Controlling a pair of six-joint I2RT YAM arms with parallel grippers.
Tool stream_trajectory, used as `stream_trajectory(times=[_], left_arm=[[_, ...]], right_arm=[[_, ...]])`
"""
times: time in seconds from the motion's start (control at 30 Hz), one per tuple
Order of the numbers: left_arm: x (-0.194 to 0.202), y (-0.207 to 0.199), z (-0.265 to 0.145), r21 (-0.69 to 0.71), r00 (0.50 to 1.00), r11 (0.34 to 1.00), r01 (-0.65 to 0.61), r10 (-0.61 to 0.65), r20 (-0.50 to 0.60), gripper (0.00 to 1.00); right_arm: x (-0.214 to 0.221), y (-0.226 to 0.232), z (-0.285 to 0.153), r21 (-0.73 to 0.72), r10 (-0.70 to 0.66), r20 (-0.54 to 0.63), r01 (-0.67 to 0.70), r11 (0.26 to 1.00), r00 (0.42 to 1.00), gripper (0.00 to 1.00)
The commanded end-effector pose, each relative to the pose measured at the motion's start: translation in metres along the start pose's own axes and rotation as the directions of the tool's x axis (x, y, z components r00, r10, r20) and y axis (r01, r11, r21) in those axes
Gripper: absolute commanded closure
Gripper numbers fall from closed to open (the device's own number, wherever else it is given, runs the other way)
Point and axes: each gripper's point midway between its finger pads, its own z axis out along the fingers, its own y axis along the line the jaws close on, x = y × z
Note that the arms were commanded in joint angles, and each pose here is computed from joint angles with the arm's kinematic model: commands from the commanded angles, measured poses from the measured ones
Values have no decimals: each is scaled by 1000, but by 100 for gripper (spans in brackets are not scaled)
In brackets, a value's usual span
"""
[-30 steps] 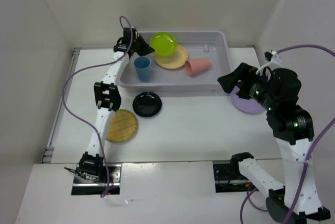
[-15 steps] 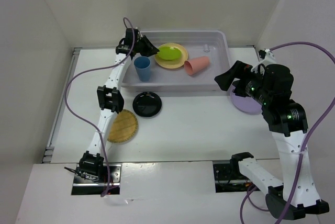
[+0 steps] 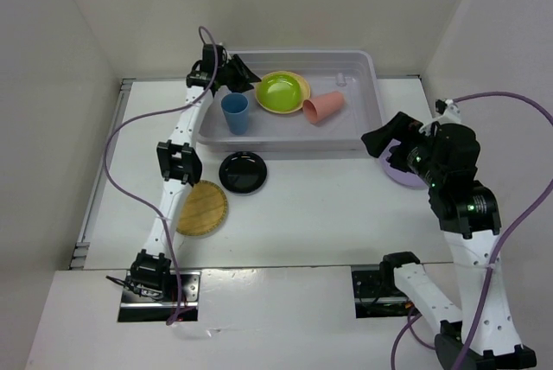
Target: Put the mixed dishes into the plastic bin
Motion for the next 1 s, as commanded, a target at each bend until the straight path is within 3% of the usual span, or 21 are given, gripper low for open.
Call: stream_trajectory(times=[0.0,0.1,0.13,0.2,0.23,0.33,0.43,0.67,0.8,0.97], left_arm=[[-65,-84,-82,90,976,987,-135,116,185,47],[-86,-128,-137,98,943,971,-217,183,277,46],[-95,-156,-173,118,922,959,-259,209,327,45],[-107,-182,-214,108,880,941,-320,253,402,41],[-107,-211,-252,129,850,922,-364,273,450,39],[-108,-248,-327,155,794,883,-443,306,525,35],[-95,-261,-378,159,772,855,-494,347,533,33],[-48,-266,-438,109,760,833,-542,430,487,25],[-24,-288,-494,87,687,791,-605,464,559,22],[1,-300,-540,77,644,768,-636,473,601,21]], right_arm=[[13,-15,18,26,112,30,-113,993,993,4],[26,-26,28,7,253,86,-254,967,964,4],[34,-35,35,22,309,95,-312,950,946,4],[35,-51,35,65,347,160,-360,930,924,4],[45,-62,41,102,373,157,-391,915,914,4],[56,-83,47,162,404,183,-432,887,897,4],[67,-100,56,202,443,195,-478,855,875,4],[96,-128,83,239,550,213,-589,772,808,7],[95,-153,90,260,575,292,-642,722,765,9],[82,-177,89,247,603,353,-693,677,715,9]])
